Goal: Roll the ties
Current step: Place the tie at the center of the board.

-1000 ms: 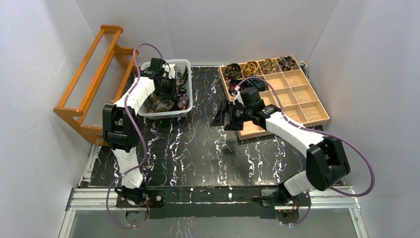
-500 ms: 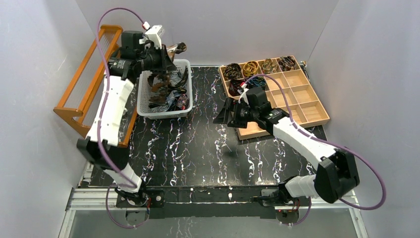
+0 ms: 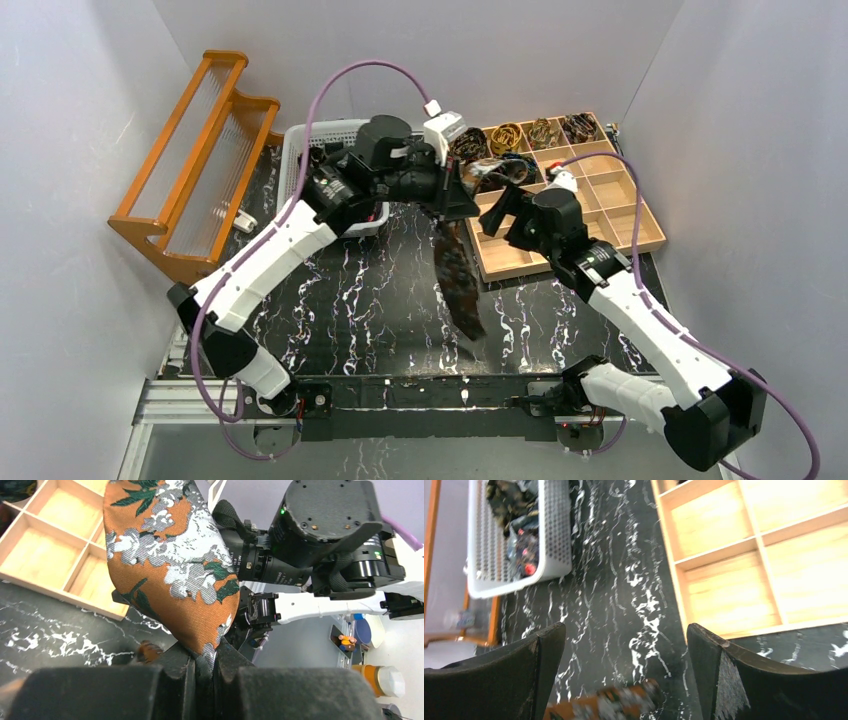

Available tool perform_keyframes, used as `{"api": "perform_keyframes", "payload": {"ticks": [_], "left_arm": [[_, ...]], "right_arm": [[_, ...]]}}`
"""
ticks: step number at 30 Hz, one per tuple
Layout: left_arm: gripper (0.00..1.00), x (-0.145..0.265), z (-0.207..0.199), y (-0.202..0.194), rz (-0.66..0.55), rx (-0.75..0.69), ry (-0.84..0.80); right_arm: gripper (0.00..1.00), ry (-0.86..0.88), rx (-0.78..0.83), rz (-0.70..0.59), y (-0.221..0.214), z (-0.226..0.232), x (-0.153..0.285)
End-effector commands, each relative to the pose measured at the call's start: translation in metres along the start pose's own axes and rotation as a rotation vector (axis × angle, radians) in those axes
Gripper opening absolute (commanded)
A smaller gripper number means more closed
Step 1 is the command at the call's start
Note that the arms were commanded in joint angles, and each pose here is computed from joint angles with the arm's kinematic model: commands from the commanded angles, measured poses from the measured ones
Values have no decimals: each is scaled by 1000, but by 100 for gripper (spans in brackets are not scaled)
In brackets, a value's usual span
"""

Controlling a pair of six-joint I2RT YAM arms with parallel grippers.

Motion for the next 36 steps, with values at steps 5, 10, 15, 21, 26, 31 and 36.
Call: {"api": "perform_keyframes", "payload": {"ticks": [5,10,15,21,26,31,36], "left_arm": [[0,-41,0,-23,-70,14,-25],[0,-32,44,-124,-39,100,137],[7,6,73,-201,-89,255,330],[49,53,102,-254,-105,415,669],[66,88,110,-278,-115,534,880],[84,119,105,-287,-141,590,972],[87,138,102,-290,-136,616,1043]], "right_arm": [[99,-56,9,-144,21,-13,28],[99,213,117,-33,-4,2,32],[99,451,140,217,-44,16,32],[99,367,47,495,-89,-6,10],[95,204,-13,635,-116,-25,1],[95,138,104,704,-160,-8,1],[96,-27,205,703,-190,-6,2]]}}
Point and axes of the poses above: each gripper's point midway between its finger pads, its own x axis back along the fingers, its own z axis along the line the jaws close on, y = z × x, the point moved 6 cm from there along x, back along the fingers, and after that the axes turned 4 degrees about -x, right-handed, at the moved point
